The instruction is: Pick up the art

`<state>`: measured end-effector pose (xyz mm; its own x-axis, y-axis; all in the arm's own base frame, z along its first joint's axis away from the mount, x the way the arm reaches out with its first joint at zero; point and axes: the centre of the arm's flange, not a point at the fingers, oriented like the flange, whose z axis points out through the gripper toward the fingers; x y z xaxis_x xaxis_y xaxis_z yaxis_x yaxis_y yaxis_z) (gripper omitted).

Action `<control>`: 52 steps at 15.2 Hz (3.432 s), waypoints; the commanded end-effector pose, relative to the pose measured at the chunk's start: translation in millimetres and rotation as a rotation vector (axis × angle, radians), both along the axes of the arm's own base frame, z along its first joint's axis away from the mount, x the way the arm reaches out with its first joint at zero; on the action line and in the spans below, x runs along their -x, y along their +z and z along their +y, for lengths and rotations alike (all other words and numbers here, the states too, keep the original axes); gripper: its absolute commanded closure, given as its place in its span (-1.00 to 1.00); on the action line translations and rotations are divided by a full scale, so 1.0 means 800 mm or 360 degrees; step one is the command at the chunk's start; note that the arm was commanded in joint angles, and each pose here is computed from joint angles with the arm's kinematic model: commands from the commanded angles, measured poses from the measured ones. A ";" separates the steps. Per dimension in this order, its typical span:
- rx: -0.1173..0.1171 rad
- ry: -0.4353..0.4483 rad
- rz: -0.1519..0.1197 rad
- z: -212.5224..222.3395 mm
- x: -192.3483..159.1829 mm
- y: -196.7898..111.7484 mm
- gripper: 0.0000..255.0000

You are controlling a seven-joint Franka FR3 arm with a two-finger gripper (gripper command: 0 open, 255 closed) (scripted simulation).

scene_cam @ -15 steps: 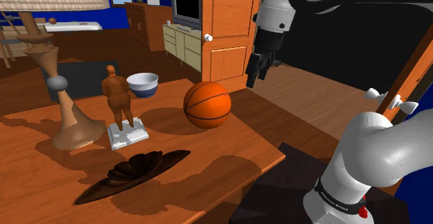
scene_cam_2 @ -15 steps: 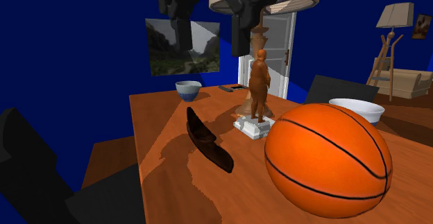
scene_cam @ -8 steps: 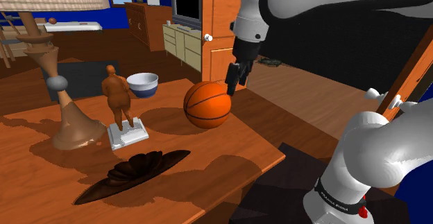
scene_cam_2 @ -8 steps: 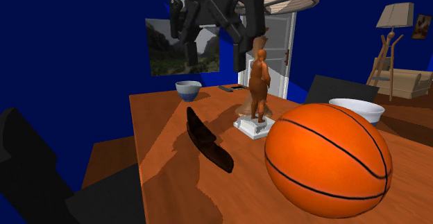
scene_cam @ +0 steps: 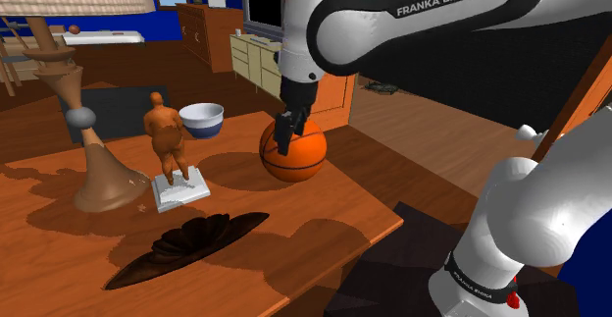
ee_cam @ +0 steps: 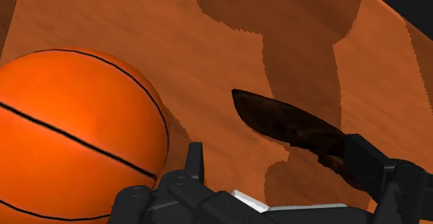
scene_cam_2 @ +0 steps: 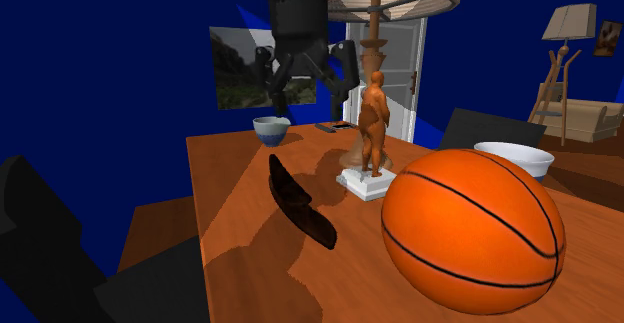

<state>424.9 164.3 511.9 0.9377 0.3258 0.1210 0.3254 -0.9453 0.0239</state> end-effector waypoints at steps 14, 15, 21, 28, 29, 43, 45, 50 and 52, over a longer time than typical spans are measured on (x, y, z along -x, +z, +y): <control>0.0111 0.0490 -0.0067 0.197 -0.098 -0.105 -1.00; 0.0118 0.0523 -0.0072 0.211 -0.103 -0.113 -1.00; 0.0163 0.0718 -0.0098 0.297 -0.125 -0.158 -1.00; 0.0180 0.0791 -0.0108 0.329 -0.131 -0.202 -1.00; 0.0180 0.0791 -0.0108 0.329 -0.131 -0.209 -1.00; 0.0180 0.0791 -0.0108 0.329 -0.131 -0.226 1.00; 0.0180 0.0791 -0.0108 0.329 -0.131 -0.213 1.00; 0.0180 0.0791 -0.0108 0.329 -0.131 -0.180 1.00; 0.0180 0.0791 -0.0108 0.329 -0.131 -0.166 1.00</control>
